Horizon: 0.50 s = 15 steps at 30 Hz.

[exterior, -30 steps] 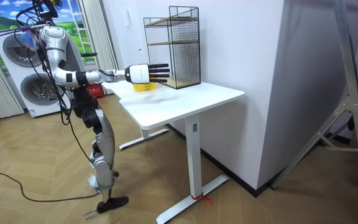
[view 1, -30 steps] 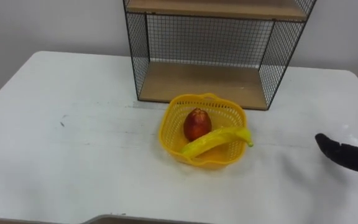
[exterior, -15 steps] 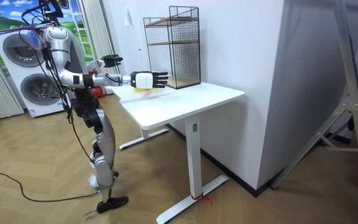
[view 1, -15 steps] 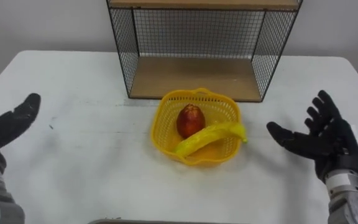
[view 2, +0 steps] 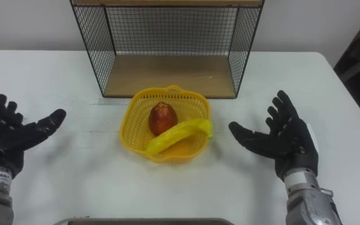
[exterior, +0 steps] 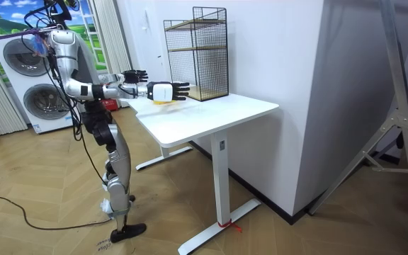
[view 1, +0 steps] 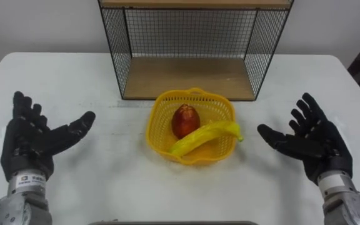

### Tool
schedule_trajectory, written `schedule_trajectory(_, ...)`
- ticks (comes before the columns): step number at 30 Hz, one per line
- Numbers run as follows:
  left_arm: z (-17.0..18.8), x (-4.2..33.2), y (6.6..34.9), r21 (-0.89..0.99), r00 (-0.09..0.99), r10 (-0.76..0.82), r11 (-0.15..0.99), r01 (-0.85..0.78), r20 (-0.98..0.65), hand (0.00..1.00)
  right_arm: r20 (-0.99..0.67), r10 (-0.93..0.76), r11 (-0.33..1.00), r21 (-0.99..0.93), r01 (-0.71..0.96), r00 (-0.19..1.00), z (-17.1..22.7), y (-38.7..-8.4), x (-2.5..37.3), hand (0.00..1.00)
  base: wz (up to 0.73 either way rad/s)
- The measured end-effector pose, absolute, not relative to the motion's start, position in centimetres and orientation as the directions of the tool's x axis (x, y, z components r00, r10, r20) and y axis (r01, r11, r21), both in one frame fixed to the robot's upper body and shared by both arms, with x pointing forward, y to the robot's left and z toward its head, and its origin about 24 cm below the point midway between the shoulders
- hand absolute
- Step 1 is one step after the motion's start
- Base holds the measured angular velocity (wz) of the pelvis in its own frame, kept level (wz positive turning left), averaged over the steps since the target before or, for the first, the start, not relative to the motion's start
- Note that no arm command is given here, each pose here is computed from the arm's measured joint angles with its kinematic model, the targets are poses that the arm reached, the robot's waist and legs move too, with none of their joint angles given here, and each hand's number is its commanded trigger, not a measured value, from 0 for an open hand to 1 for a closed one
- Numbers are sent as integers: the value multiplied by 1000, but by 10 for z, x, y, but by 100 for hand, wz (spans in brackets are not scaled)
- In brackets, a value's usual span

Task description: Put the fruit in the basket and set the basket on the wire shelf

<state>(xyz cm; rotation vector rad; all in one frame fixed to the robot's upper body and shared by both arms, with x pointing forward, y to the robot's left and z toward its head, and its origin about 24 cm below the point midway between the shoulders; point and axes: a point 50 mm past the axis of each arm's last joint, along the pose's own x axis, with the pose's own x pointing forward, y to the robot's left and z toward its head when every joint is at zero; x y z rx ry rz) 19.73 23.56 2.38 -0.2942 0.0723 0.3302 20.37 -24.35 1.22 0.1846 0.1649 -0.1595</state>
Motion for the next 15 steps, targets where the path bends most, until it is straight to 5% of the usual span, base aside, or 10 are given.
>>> schedule_trajectory(15, 6, 195, 232, -290, 953, 241, 913, -286, -182, 0, -162, -92, 948, 287, 136, 982, 12, -231, 211, 0, -1)
